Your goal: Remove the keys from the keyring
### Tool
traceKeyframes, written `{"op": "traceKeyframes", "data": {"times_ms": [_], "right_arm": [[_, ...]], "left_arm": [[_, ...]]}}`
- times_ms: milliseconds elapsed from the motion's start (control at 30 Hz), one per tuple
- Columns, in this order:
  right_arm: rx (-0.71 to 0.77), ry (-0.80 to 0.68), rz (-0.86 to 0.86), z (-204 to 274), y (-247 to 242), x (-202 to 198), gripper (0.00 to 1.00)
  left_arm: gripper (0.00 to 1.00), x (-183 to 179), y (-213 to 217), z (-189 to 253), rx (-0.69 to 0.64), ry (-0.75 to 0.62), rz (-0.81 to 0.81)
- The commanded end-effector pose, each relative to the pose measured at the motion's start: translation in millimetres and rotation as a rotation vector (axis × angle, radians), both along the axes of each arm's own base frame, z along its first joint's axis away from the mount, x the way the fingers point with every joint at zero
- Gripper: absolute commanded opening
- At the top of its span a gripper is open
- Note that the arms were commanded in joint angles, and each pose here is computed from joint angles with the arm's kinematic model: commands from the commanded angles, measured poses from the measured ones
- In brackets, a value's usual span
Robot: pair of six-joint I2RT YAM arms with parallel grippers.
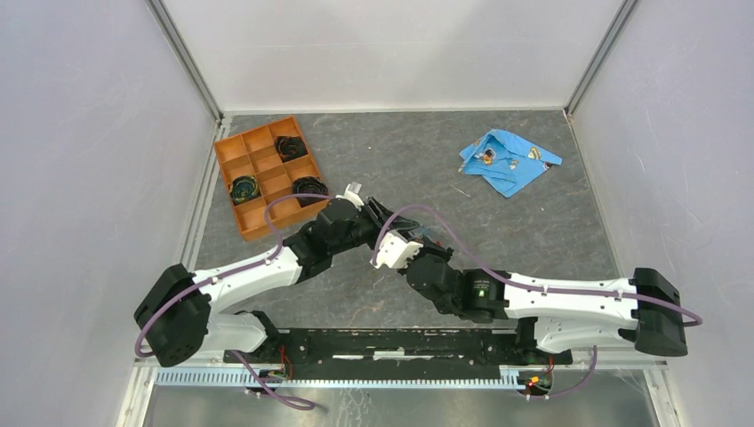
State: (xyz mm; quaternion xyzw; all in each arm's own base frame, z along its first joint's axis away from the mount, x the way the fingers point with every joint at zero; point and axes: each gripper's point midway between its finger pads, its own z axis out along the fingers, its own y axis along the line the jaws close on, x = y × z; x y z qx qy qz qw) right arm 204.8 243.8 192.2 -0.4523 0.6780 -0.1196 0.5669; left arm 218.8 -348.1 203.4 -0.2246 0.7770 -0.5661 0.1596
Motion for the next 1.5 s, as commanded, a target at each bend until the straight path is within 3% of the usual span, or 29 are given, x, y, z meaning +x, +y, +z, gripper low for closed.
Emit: {"op": "traceKeyframes", "data": {"times_ms": [0, 133, 300, 500, 567, 667, 900, 1133, 1367, 1467], "right_arm": [[0.023, -0.054, -0.042, 23.8, 6.8, 6.5, 0.00], [0.016, -0.050, -0.029, 21.4, 11.0, 4.5, 0.00], [0.009, -0.036, -0.032, 15.7, 10.3, 3.8, 0.04], [0.083, 0.035, -0.001, 4.9, 9.2, -5.5, 0.52], [0.143, 0.067, 0.019, 4.0, 7.2, -11.1, 0.65], [0.246, 0.128, 0.069, 6.4, 7.1, -20.3, 0.75], [0.454, 0.180, 0.194, 16.6, 2.8, -29.9, 0.81], [0.650, 0.083, 0.236, 29.3, -15.6, -33.7, 0.84], [0.699, 0.012, 0.213, 29.4, -28.4, -29.7, 0.88], [0.697, 0.010, 0.197, 28.1, -29.9, -27.8, 0.94]], "left_arm": [[0.43, 0.2, -6.1, 15.0, -0.064, 0.007, -0.010], [0.29, -0.9, -8.2, 9.9, -0.048, -0.006, -0.030], [0.02, -3.1, -10.8, 7.0, -0.034, -0.037, -0.066], [0.02, -0.6, -5.0, 4.2, -0.027, -0.077, -0.137], [0.02, 2.7, 2.4, 4.6, -0.020, -0.110, -0.174], [0.02, 10.4, 18.8, 3.3, 0.003, -0.161, -0.212], [0.02, 12.5, 49.1, 6.7, 0.016, -0.276, -0.375], [0.02, 10.7, 66.4, 33.5, 0.034, -0.410, -0.477], [0.02, -0.2, 66.7, 66.6, -0.013, -0.498, -0.563], [0.02, -3.6, 66.6, 87.8, -0.035, -0.558, -0.583]]}}
